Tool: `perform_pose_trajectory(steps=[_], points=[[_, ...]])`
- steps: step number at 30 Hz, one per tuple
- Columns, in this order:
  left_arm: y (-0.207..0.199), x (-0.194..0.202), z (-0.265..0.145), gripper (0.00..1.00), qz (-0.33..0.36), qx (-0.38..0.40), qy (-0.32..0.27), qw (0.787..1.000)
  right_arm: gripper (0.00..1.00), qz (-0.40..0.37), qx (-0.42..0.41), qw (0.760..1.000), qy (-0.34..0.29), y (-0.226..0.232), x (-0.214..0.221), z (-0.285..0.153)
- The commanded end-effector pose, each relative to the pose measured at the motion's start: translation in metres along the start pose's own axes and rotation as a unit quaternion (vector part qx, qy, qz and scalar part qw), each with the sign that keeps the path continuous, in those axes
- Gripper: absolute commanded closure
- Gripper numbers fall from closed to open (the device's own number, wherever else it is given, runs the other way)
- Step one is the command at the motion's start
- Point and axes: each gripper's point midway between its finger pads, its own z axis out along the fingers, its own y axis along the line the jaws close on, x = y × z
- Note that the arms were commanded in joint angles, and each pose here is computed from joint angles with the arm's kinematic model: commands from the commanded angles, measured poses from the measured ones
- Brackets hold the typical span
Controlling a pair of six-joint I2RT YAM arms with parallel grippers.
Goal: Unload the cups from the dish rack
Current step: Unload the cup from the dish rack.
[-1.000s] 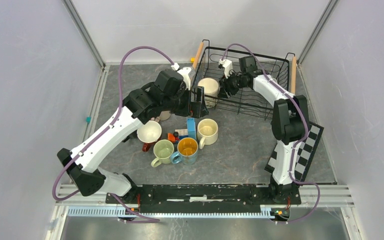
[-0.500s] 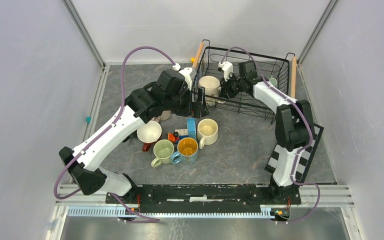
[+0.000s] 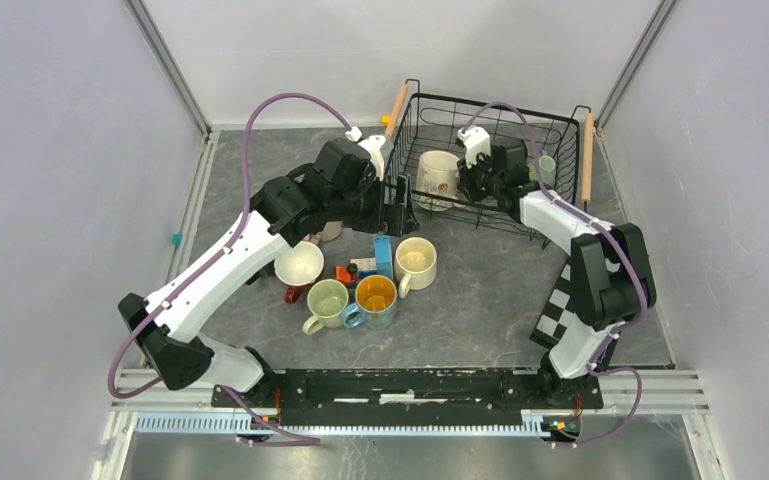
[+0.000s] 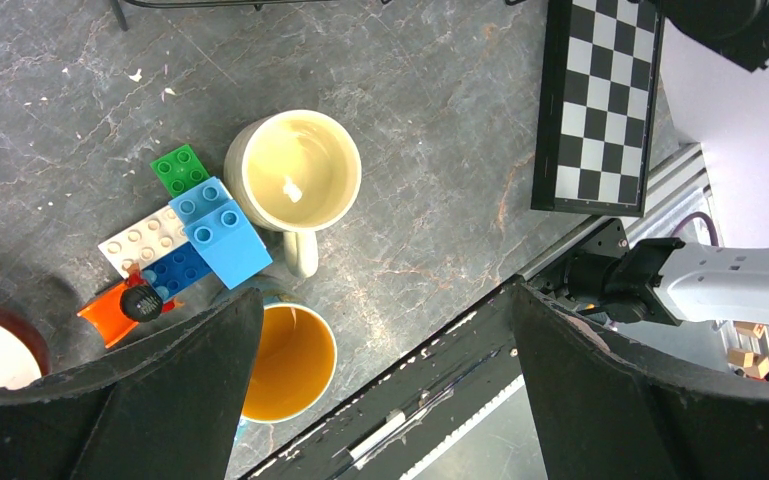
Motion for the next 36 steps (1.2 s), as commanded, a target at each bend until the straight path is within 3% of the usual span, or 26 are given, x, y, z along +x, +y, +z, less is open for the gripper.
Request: perform_pose_trajectory(steps=[1, 15, 25, 36], points=[[-0.002, -0.008, -0.003, 0.0, 0.016, 0.007, -0.015, 1.0, 1.0, 0.006, 0.093, 0.989, -0.114, -0.033, -0.058, -0.025], [0.0, -0.007, -0.005, 0.0, 0.016, 0.004, -0.016, 1.0, 1.0, -0.019, 0.107, 0.979, -0.173, -0.013, -0.094, -0.037], [0.001, -0.007, -0.006, 0.0, 0.015, 0.003, -0.02, 1.0, 1.0, -0.008, 0.05, 0.977, -0.208, 0.011, -0.131, -0.041], [0.002, -0.015, -0.011, 0.0, 0.01, -0.003, -0.041, 0.999, 1.0, 0.004, 0.119, 0.965, -0.235, -0.014, -0.167, -0.057]])
